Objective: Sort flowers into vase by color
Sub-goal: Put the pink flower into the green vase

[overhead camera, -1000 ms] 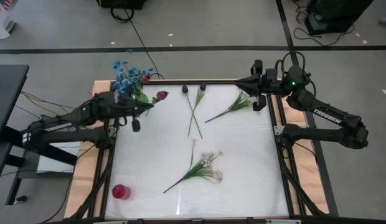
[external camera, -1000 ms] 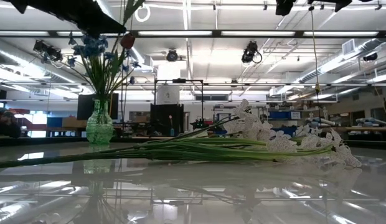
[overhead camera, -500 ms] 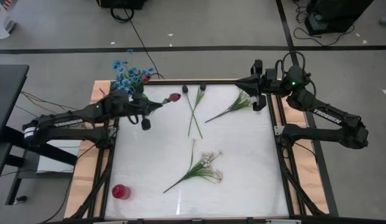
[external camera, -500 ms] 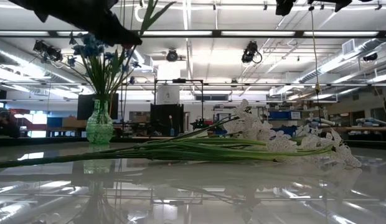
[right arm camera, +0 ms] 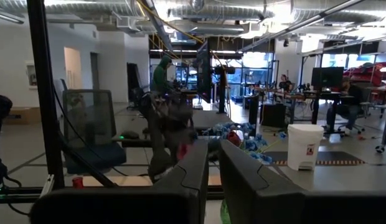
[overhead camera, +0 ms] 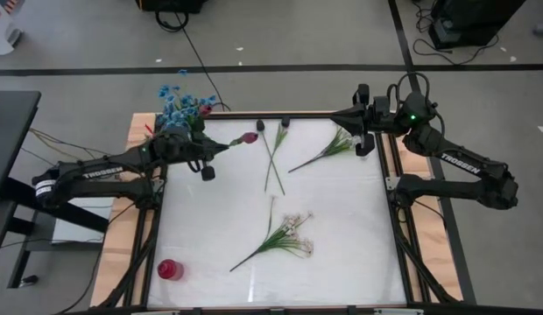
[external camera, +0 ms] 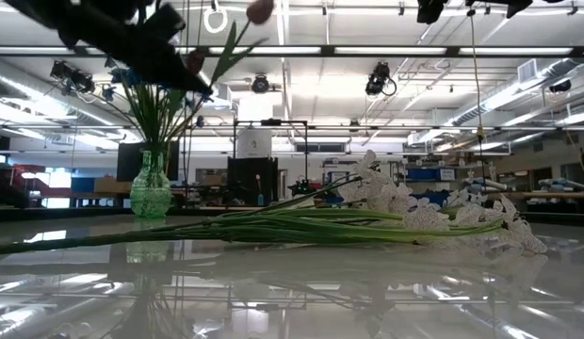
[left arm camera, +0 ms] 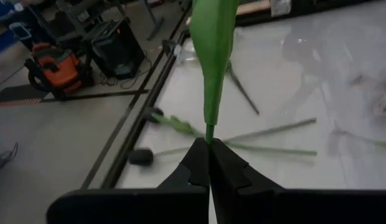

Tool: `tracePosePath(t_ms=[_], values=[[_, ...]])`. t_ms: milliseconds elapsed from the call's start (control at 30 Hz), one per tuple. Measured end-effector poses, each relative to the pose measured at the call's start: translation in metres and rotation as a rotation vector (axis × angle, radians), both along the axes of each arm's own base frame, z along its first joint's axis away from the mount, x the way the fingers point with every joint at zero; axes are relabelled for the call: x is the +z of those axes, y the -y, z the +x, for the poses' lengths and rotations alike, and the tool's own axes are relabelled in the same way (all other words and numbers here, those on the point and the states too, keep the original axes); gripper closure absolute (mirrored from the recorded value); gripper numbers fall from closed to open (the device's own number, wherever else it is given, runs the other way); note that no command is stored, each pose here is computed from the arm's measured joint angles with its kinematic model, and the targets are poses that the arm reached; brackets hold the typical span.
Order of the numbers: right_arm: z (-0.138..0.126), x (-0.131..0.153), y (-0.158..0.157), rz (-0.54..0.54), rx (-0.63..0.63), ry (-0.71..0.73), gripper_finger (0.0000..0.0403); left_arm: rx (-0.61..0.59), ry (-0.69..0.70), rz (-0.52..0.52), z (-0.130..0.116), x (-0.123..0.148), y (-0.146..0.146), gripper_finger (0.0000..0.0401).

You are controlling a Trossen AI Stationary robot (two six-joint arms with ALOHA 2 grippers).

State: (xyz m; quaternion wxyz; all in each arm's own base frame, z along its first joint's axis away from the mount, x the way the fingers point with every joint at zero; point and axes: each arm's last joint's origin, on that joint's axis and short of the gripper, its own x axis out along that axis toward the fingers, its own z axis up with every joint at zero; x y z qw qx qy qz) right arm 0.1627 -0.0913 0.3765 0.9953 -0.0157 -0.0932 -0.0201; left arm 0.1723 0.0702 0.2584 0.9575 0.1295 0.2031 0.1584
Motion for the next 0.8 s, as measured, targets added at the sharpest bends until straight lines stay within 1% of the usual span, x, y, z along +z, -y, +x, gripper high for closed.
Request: tracePosePath(t_ms=[100,200,267,333,467,633,700,800], values=[[0.000,0.000,0.000,0.000,0.000,0.000,0.0353,0.010,0.064,-0.029,0.000,-0.023,0.001,0.0399],[0.000,0.000,0.000,0.000,0.000,0.000,0.0353,0.009,0.133,-0.044,-0.001,-0.039,0.005,0.0399],[0.000,0.000,0.000,0.000,0.000,0.000,0.0353,0.011,0.125,-0.038,-0.003,-0.048,0.006,0.0399],[0.000,0.000,0.000,0.000,0.000,0.000,0.0353,0.007,0.112,-0.005,-0.004,-0.052,0.007,0.0396],[0.000,0.000,0.000,0.000,0.000,0.000,0.0353,0.008,0.129,0.053,-0.004,-0.050,0.007,0.0391],[0.000,0.000,0.000,0.000,0.000,0.000,0.0353,0.035,0.194,0.130,-0.003,-0.042,0.005,0.0390],[0.000,0.000,0.000,0.000,0.000,0.000,0.0353,0.068,0.189,0.155,-0.005,-0.040,0.003,0.0389],[0.000,0.000,0.000,0.000,0.000,0.000,0.0353,0.171,0.188,0.177,-0.009,-0.039,-0.004,0.0389]])
